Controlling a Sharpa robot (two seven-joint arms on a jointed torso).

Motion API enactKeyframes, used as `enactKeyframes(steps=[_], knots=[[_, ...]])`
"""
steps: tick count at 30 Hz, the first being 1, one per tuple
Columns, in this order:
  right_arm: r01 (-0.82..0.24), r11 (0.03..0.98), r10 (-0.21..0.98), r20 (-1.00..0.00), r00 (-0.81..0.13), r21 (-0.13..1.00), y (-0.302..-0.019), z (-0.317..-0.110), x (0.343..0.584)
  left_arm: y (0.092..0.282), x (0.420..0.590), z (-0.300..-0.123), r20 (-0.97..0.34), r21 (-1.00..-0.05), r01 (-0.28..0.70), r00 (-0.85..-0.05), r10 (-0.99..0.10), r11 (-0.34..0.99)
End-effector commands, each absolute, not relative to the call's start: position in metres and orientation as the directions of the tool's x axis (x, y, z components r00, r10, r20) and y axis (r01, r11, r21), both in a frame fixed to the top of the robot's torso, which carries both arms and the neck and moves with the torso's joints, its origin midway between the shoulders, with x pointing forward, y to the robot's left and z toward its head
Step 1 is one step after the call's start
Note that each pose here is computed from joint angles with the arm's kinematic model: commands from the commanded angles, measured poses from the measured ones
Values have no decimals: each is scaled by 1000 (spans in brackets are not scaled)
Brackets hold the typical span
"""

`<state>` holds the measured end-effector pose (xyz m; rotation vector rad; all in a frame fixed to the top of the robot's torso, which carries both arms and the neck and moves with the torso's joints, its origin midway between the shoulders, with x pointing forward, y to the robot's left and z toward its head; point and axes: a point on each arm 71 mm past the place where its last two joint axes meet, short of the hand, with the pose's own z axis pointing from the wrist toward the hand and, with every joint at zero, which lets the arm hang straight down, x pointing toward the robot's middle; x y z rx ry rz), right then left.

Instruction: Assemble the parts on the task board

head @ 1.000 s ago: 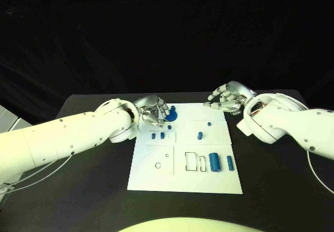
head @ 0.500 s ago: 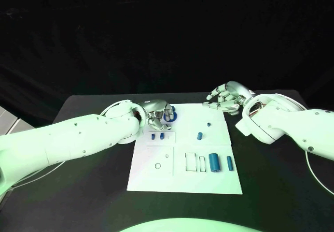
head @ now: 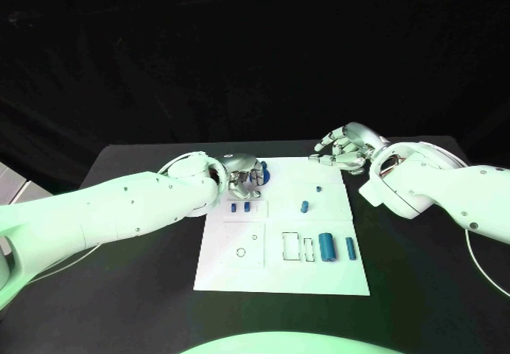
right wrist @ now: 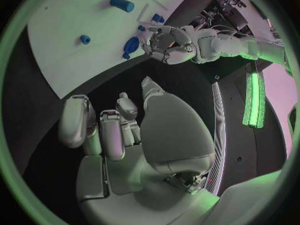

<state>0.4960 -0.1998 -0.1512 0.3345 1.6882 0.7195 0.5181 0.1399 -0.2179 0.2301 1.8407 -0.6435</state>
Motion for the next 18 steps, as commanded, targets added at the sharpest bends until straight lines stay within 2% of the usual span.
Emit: enactKeyframes(steps=[1, 18], knots=[[-174, 763, 577, -778, -249, 622, -198, -151, 496, 139, 519, -221, -918, -292, 450, -380, -115, 844], [-172, 765, 575, -779, -252, 621, -199, -151, 496, 132, 519, -227, -903, -299, 448, -417, -99, 842]])
